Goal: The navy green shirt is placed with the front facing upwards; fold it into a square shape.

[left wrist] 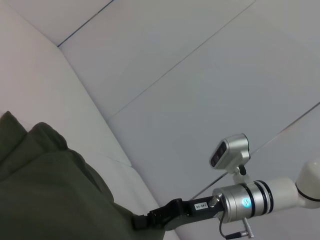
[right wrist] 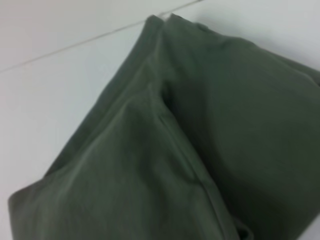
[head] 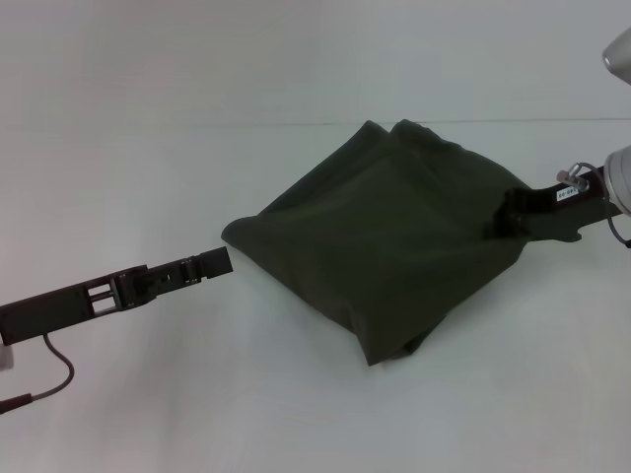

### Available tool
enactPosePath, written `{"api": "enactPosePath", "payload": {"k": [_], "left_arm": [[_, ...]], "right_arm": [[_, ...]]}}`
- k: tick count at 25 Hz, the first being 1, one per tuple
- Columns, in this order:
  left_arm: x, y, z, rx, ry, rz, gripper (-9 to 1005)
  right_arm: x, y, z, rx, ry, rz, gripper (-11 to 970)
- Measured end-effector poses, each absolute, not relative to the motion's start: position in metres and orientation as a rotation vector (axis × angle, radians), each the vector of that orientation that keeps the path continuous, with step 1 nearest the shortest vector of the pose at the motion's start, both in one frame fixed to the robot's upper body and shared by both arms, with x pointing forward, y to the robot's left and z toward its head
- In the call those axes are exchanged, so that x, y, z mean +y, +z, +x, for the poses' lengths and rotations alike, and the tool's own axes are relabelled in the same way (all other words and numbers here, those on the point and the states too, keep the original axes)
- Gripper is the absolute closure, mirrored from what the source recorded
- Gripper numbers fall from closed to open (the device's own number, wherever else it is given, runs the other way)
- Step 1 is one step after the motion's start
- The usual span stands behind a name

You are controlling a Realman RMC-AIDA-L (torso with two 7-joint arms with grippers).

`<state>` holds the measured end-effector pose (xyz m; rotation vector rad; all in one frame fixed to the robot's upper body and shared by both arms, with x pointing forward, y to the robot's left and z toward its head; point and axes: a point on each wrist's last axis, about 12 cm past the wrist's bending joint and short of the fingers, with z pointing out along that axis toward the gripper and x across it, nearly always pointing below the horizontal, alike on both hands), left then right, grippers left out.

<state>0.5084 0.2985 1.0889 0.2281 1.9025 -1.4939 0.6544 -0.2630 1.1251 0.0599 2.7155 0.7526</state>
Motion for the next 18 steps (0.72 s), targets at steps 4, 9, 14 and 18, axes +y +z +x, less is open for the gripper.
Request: {"api": "enactPosePath", "payload": {"k": [4,9,14,18], "left_arm": [[0.299,1.089,0.509,1.901,-1.493,0.228,34],[0.299,1.09,0.509,1.894,-1.493,0.226,35],[0.298,1.089,0.509,1.894,-1.498,0.223,35],[0.298,1.089,0.508,1.896,-1.502,0.216,35]], "right_arm": [[-0.259,1.13,0.659,2.664,0.781,0.029,808],[-0.255,1.146,0.669,2.567,0.799,-0.016,903],[-0.248,1.165,0.68,2.473,0.78,-0.081,905],[-0.241,1.179,0.688,2.415,0.759,-0.147,905]]}}
